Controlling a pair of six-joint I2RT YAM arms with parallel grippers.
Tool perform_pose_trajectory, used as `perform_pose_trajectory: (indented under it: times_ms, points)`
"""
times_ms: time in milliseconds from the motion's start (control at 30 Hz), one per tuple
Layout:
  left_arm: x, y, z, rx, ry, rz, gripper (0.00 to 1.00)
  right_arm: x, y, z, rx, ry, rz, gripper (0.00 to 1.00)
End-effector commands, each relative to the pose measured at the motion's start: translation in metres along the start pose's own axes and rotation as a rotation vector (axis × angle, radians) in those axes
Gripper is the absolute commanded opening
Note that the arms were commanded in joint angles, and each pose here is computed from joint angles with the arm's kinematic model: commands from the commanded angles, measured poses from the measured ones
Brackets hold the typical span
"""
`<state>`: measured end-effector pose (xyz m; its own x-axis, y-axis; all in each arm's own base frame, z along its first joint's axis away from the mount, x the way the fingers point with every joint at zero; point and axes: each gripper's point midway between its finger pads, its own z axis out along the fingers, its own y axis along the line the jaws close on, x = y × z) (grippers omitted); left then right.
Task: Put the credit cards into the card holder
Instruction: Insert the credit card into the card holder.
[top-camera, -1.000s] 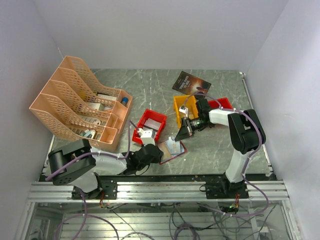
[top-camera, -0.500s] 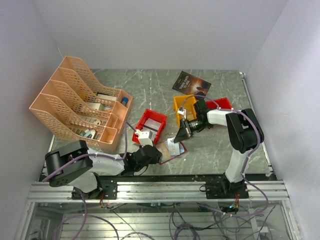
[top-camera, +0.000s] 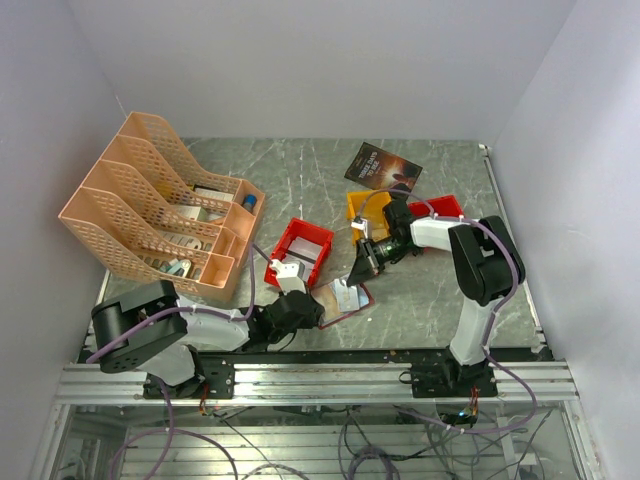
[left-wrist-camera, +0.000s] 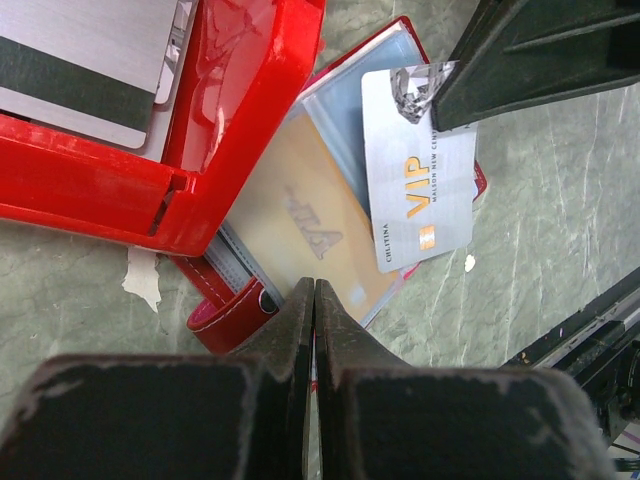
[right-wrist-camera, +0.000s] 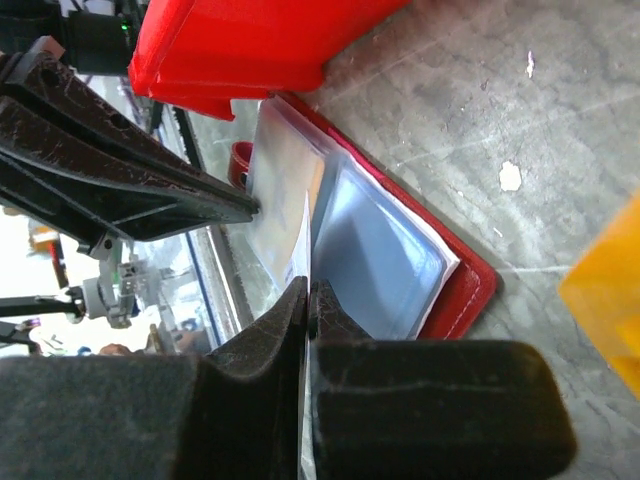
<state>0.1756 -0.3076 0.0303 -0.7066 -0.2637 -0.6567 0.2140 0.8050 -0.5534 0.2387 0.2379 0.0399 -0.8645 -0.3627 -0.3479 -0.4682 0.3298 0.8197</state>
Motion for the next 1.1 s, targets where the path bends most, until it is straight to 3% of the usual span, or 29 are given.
perform_pose_trajectory:
  times_ms: [0, 367, 1067]
  points:
    - [0.019, 0.03, -0.005, -0.079, 0.056, 0.06, 0.07, 0.001, -0.011, 0.006, 0.092, 0.049, -0.046, 0.0]
    - [0.017, 0.032, -0.008, -0.078, 0.048, 0.063, 0.07, -0.004, -0.018, 0.008, 0.23, 0.088, -0.141, 0.0]
    - [0.012, 0.031, -0.01, -0.075, 0.037, 0.083, 0.07, 0.002, -0.022, 0.023, 0.252, 0.174, -0.176, 0.0]
